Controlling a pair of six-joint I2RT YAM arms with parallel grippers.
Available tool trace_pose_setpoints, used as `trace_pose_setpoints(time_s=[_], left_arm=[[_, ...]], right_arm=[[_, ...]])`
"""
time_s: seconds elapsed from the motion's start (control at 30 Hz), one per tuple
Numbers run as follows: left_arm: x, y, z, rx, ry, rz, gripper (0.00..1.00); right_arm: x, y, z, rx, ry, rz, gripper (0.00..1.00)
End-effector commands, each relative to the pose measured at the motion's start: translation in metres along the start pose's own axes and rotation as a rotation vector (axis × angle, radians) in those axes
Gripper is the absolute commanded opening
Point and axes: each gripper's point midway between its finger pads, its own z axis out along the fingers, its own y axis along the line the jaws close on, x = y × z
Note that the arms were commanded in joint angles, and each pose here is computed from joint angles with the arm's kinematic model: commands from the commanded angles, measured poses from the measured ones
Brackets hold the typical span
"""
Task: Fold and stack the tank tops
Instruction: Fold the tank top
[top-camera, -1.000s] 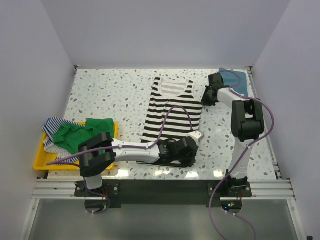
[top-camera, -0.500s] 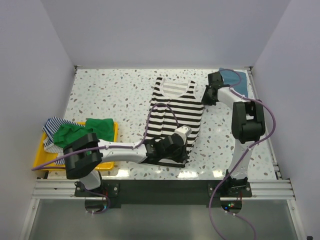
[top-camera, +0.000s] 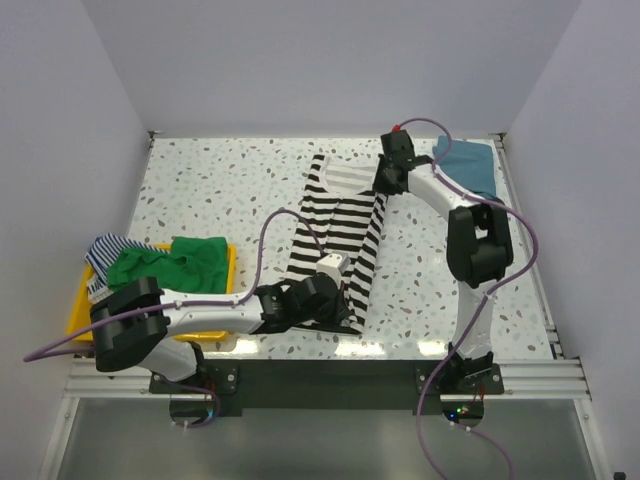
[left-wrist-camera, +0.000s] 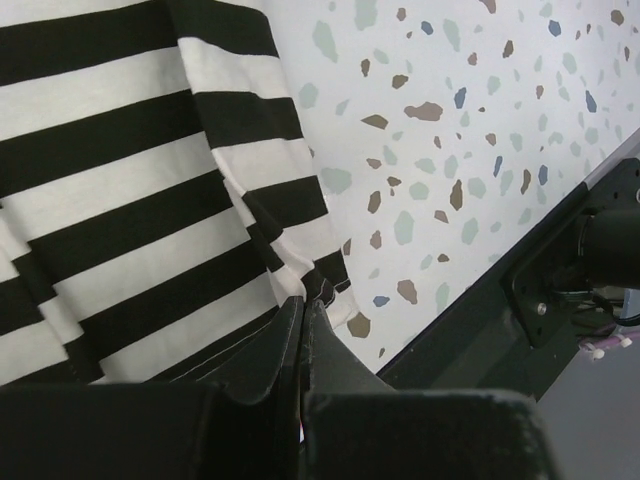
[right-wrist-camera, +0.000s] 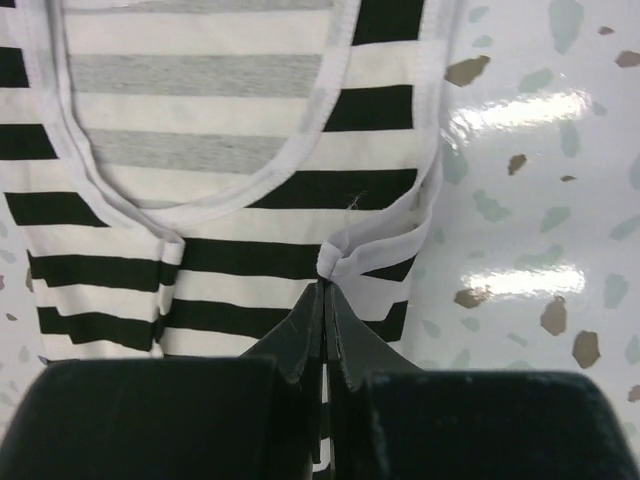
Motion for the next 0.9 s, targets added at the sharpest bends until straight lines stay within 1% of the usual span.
trace_pose_setpoints(time_s=[0.0,0.13,0.3,0.33,0.43,0.87], left_arm=[[-0.013,0.008,-0.009,-0.024,-0.074,-0.046,0.0],[-0.006,0.023,-0.015,-0.07,-0.071,-0.055,0.0],[-0.001,0.032,-0.022,-0.085,-0.076,-0.072,0.0],[0.005,0.04,-0.023,-0.113,-0.055,-0.069,0.0],[0.01,0.045,-0.026,-0.123,-0.049,-0.077,0.0],[0.022,0.06,-0.034,-0.157,-0.034,-0.098,0.0]], right_arm=[[-0.013,0.018,0.005,0.002,-0.036,0.015,0.0],[-0.014,0.041,0.01,-0.026,-0.04,0.003,0.0],[-0.005,0.062,0.018,-0.04,-0.025,-0.02,0.0],[-0.005,0.065,0.018,-0.045,-0.03,-0.022,0.0],[0.0,0.077,0.019,-0.056,-0.024,-0.039,0.0],[0.008,0.1,0.022,-0.067,-0.019,-0.066,0.0]])
